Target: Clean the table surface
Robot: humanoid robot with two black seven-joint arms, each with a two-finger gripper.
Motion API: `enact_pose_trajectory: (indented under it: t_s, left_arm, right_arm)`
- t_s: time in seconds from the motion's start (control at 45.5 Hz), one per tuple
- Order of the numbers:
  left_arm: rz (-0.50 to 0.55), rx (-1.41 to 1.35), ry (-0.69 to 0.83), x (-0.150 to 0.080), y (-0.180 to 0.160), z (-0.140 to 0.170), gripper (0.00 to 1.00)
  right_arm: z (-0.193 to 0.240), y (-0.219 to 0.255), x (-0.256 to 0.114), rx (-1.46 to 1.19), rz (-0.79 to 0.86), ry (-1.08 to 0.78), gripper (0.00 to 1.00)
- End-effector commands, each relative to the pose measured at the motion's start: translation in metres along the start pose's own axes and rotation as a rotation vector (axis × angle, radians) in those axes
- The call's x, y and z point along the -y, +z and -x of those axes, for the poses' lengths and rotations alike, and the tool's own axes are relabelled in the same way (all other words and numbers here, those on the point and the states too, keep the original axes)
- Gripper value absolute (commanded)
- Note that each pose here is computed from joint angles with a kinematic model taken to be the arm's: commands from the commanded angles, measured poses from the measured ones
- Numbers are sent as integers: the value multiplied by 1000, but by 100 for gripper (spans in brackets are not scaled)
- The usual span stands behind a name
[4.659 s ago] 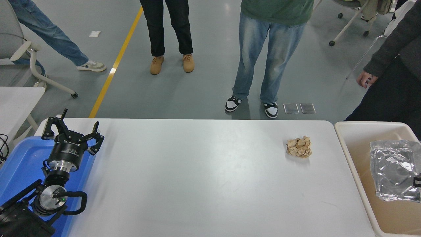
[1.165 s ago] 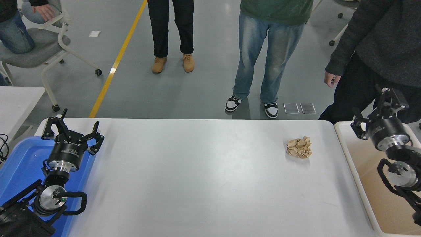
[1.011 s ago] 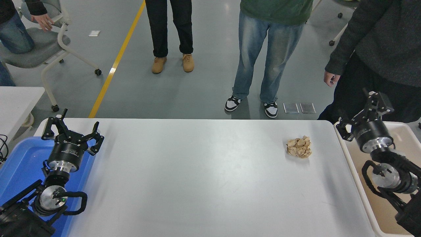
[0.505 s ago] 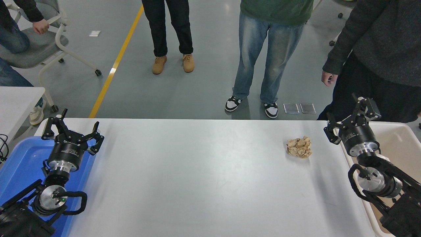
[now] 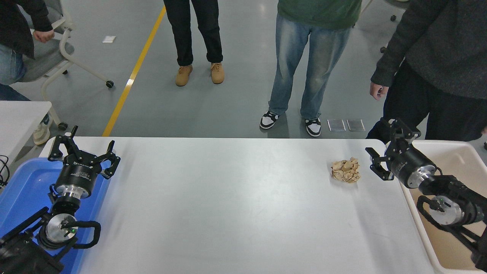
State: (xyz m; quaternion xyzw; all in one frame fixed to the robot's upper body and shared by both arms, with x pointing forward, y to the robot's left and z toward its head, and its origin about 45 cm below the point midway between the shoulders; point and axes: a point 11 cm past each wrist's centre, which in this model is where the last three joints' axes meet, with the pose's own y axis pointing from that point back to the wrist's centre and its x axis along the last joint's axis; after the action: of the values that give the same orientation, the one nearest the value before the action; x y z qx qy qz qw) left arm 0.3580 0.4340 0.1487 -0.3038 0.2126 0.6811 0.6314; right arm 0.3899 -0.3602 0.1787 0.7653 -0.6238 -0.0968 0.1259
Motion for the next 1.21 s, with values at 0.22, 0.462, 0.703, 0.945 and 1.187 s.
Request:
enact_pose_trajectory:
  t_s: [0.22,0.462,0.703,0.945,1.187]
  left_arm:
    - [0,1,0,0,1,0,99]
    - [0,0,0,0,0,0,99]
    - [0,0,0,0,0,0,99]
    - [0,0,0,0,0,0,99]
    - [0,0,0,0,0,0,99]
  right_arm:
    - [-7,-9,7,-771,180,-128,99]
    - [-12,-7,22,-899,277,-151,99]
    - [-1,-21,37,-997,284,-185,99]
    - [23,-19,55,-1061,289,-224,99]
    - [5,-6,51,-1122,427,-186,99]
